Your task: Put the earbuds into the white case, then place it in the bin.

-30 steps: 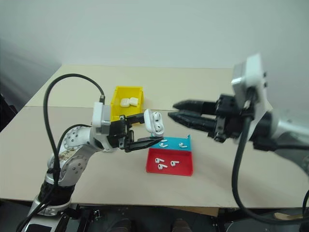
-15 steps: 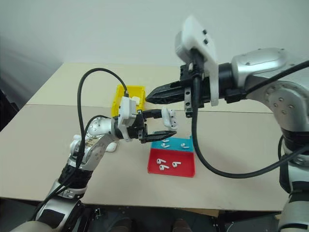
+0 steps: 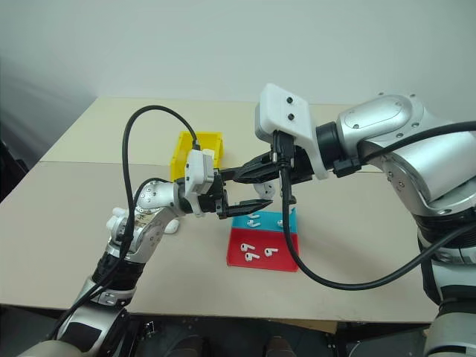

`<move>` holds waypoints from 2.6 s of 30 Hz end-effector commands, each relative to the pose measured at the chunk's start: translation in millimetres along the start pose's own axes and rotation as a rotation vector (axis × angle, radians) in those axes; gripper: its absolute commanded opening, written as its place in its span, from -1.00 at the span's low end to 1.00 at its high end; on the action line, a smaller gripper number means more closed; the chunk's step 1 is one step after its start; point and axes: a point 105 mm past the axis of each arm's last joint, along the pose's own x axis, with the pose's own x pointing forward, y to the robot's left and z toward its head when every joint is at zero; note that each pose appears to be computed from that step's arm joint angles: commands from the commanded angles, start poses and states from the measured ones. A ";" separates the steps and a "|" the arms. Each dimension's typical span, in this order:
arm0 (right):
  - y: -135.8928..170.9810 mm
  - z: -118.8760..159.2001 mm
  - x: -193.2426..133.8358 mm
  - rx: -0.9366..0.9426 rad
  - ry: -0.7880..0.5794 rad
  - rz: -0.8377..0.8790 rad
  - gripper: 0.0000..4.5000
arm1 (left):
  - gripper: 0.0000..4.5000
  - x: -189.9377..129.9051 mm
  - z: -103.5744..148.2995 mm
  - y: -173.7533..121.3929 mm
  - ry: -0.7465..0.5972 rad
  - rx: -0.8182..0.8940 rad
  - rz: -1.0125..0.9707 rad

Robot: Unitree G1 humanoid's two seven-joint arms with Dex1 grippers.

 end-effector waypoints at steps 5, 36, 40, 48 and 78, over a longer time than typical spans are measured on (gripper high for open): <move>-7.1 1.7 -19.3 -0.037 -0.002 -0.061 -0.99 | 0.22 -4.6 21.5 -0.5 -0.093 0.058 0.008; -12.5 -60.1 -69.2 0.418 -0.409 -0.619 -0.99 | 0.22 -78.2 -18.2 157.8 0.370 0.150 1.094; -12.2 -66.6 -67.4 0.445 -0.382 -0.634 -0.99 | 0.22 -76.3 -35.9 158.6 0.429 0.174 1.084; -9.3 -69.5 -61.2 0.451 -0.347 -0.638 -1.00 | 0.98 -88.7 -66.5 163.2 0.563 0.134 1.128; 93.3 -128.0 -139.4 0.106 0.119 -0.282 -1.00 | 0.98 -207.8 8.1 -35.0 0.480 -0.138 0.099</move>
